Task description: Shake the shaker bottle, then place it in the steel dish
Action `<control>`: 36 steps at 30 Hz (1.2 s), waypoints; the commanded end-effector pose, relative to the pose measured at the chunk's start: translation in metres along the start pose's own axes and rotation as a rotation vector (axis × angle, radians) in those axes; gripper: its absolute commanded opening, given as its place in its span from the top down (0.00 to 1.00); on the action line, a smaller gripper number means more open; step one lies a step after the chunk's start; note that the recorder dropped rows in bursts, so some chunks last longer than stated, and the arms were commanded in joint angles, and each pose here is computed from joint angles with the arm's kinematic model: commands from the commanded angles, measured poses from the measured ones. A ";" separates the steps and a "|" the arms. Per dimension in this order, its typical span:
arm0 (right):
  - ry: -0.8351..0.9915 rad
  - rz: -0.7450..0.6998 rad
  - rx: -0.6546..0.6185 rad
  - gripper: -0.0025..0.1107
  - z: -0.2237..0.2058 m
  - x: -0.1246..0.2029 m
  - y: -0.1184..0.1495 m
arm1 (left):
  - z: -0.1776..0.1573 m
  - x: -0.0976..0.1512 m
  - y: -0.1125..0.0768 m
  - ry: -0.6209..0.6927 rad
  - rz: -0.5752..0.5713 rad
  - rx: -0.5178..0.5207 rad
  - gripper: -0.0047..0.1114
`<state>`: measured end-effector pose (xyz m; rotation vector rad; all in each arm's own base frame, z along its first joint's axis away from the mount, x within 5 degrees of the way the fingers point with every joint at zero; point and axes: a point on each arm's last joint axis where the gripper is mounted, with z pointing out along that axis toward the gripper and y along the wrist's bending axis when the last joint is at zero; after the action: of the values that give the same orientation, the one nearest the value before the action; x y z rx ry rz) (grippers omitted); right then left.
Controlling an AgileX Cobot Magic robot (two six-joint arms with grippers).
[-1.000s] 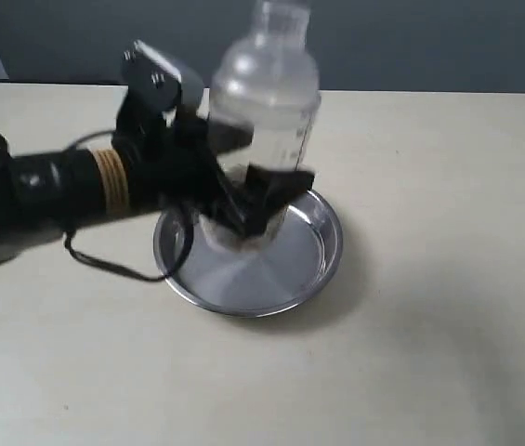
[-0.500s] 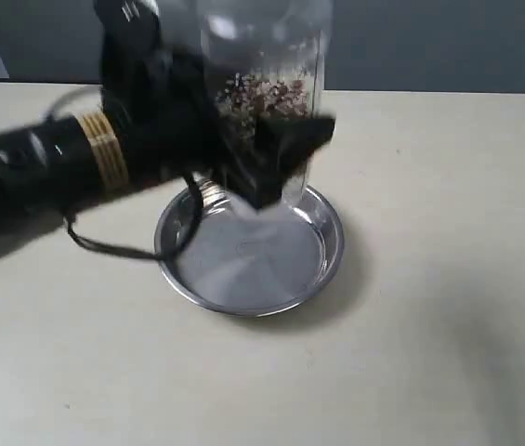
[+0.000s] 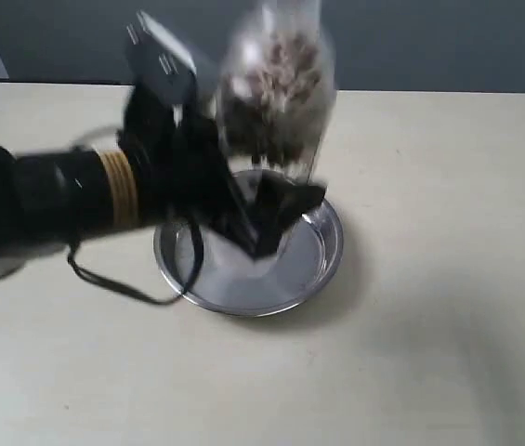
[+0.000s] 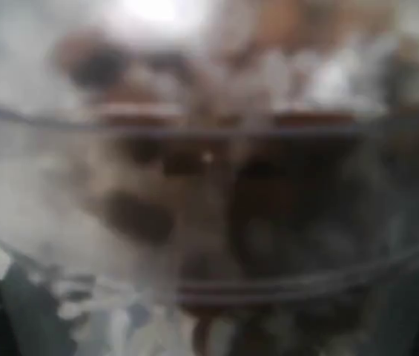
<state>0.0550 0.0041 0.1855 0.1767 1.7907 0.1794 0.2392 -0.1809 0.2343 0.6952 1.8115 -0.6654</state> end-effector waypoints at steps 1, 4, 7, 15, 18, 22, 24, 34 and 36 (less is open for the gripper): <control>-0.010 -0.007 -0.002 0.98 0.000 -0.001 0.000 | -0.027 -0.060 -0.021 -0.280 0.084 0.092 0.96; -0.010 -0.007 -0.002 0.98 0.000 -0.001 0.000 | -0.014 -0.029 -0.005 -0.106 0.080 -0.042 0.96; -0.010 -0.007 -0.002 0.98 0.000 -0.001 0.000 | 0.006 0.005 0.006 0.011 -0.042 -0.076 0.96; -0.010 -0.007 -0.002 0.98 0.000 -0.001 0.000 | 0.007 0.011 0.001 0.031 0.000 -0.050 0.96; -0.010 -0.007 -0.002 0.98 0.000 -0.001 0.000 | 0.014 0.032 -0.007 -0.013 -0.109 0.069 0.96; -0.010 -0.007 -0.002 0.98 0.000 -0.001 0.000 | -0.030 -0.068 -0.019 -0.320 0.174 0.023 0.96; -0.010 -0.007 -0.002 0.98 0.000 -0.001 0.000 | -0.021 -0.043 -0.004 -0.168 0.075 -0.089 0.96; -0.010 -0.001 -0.004 0.98 0.000 -0.001 0.000 | -0.058 -0.085 -0.013 -0.260 0.101 -0.142 0.96; -0.010 -0.001 -0.004 0.98 0.000 -0.001 0.000 | -0.021 -0.003 0.000 0.008 0.021 -0.146 0.96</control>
<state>0.0550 0.0042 0.1855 0.1791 1.7903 0.1830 0.2202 -0.1653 0.3309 0.6127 1.5217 -0.5340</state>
